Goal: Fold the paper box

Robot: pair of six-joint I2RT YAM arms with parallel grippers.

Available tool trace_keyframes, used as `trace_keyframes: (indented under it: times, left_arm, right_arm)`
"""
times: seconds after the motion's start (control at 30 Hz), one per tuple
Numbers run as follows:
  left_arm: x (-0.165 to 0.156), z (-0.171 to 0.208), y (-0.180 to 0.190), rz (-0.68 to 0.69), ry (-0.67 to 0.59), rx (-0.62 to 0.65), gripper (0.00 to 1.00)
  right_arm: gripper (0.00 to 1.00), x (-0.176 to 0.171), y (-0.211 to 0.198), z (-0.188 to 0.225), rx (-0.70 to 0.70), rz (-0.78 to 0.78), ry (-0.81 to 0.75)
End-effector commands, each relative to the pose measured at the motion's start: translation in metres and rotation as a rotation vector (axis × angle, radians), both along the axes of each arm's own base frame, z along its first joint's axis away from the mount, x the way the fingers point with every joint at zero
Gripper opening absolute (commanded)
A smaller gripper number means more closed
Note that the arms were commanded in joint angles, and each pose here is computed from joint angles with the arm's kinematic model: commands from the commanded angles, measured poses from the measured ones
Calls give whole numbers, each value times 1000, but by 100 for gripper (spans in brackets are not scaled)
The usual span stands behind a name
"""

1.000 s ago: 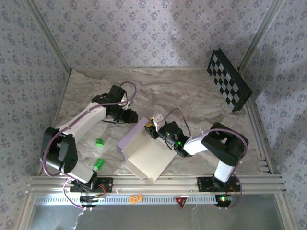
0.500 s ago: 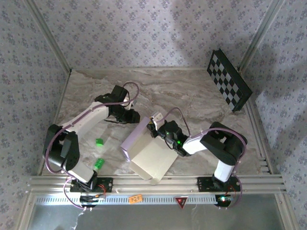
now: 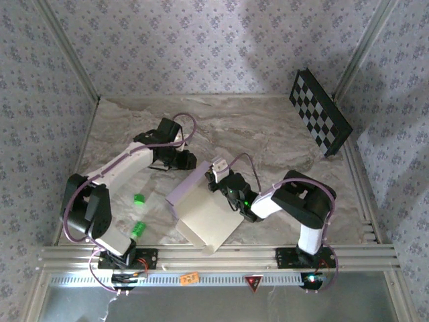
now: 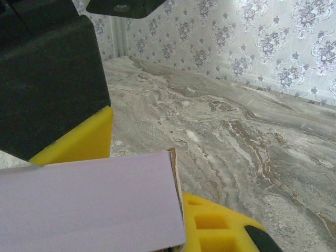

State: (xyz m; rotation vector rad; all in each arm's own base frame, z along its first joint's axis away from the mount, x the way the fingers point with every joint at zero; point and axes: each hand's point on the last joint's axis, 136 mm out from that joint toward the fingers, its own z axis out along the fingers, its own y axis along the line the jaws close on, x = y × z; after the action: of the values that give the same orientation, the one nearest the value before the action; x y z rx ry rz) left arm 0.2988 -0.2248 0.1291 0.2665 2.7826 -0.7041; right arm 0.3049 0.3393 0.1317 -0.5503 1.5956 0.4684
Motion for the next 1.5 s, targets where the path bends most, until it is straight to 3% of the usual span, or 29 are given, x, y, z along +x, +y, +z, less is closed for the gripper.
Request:
trace_keyframes:
  times: [0.0, 0.07, 0.3, 0.6, 0.97, 1.47]
  left_arm:
    - [-34, 4, -17, -81, 62, -44, 36]
    - [-31, 7, -10, -62, 49, -42, 38]
    - [-25, 10, -1, -41, 37, -46, 42]
    - [-30, -19, 1, -43, 106, -18, 41]
    - [-35, -52, -6, -57, 172, -25, 35]
    - [-38, -65, -30, -82, 204, -55, 27]
  right_arm:
    - [9, 3, 8, 4, -2, 24, 2]
    - [18, -4, 8, 2, -19, 68, 16]
    - [35, -26, 5, -11, -33, 159, 62]
    - [40, -29, -5, -51, -37, 202, 130]
    - [29, -12, -6, -66, -22, 204, 152]
    - [2, -5, 0, -62, -17, 153, 146]
